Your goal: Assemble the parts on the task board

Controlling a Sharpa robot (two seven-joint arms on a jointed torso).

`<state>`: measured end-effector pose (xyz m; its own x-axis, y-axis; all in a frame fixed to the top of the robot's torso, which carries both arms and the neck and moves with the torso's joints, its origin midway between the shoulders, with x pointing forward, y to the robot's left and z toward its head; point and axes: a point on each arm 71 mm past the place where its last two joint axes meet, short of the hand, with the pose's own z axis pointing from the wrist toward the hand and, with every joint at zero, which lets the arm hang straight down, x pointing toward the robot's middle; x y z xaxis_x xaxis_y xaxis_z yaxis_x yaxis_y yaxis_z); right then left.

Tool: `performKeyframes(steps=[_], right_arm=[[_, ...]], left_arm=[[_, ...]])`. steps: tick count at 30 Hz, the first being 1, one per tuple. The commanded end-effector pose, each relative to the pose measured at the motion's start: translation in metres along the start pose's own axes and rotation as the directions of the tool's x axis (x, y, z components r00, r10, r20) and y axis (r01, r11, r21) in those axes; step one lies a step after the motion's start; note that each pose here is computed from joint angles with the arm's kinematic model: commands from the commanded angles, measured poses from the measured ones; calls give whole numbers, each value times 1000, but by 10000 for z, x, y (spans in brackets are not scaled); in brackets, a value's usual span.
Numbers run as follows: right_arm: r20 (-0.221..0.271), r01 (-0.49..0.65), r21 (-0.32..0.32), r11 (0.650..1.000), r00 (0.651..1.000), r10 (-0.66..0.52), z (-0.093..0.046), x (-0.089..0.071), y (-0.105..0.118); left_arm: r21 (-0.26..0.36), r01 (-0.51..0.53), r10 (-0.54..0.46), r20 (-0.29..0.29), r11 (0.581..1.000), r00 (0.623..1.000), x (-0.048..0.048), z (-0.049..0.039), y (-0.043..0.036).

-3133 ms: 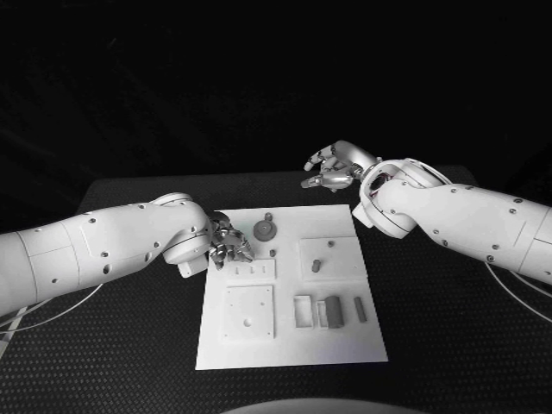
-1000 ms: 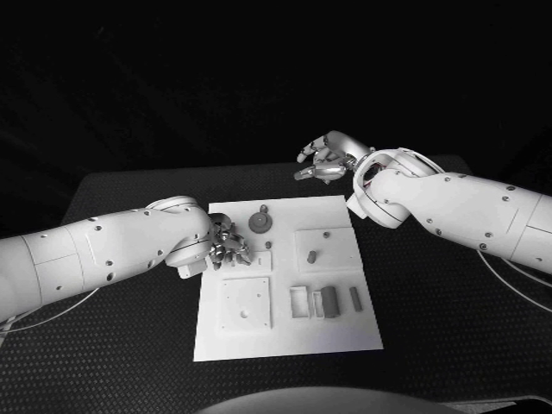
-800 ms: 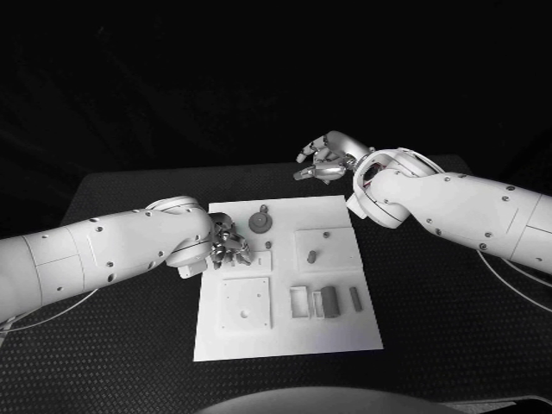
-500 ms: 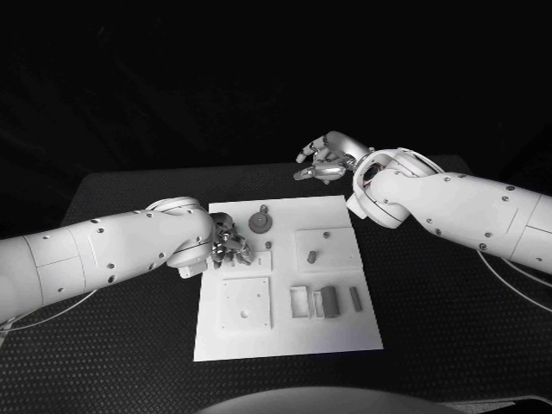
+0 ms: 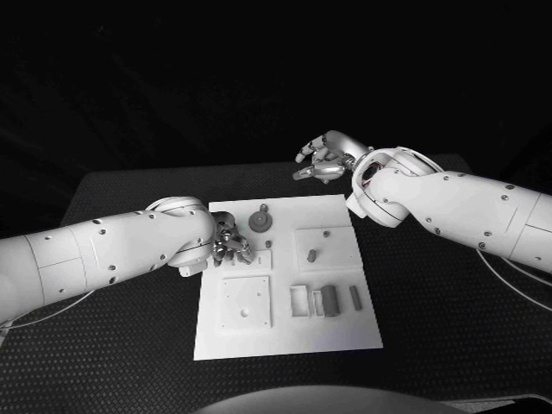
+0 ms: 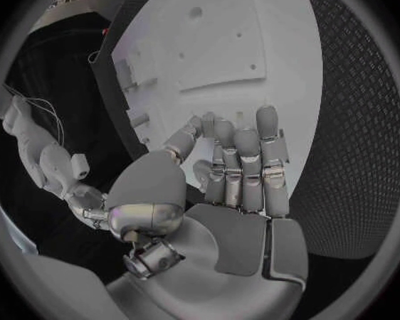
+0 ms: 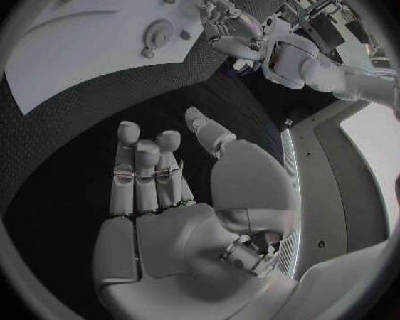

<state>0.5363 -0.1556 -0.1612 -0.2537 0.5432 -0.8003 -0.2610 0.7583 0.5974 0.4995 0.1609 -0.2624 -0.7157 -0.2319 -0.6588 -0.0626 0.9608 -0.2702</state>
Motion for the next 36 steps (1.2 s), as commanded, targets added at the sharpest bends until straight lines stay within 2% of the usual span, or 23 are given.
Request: performKeyframes(steps=[1, 22, 36], right_arm=[[-14, 1, -10, 1000, 1000, -1, 2, 15, 20], [-15, -1, -12, 1000, 1000, 1, 7, 24, 32], [-16, -3, -16, 1000, 1000, 3, 10, 29, 42]], left_arm=[[7, -17, 17, -5, 1000, 1000, 6, 2, -7], [7, -31, 31, -29, 999, 999, 28, -3, -10], [3, -24, 24, -30, 1000, 999, 42, 21, 22]])
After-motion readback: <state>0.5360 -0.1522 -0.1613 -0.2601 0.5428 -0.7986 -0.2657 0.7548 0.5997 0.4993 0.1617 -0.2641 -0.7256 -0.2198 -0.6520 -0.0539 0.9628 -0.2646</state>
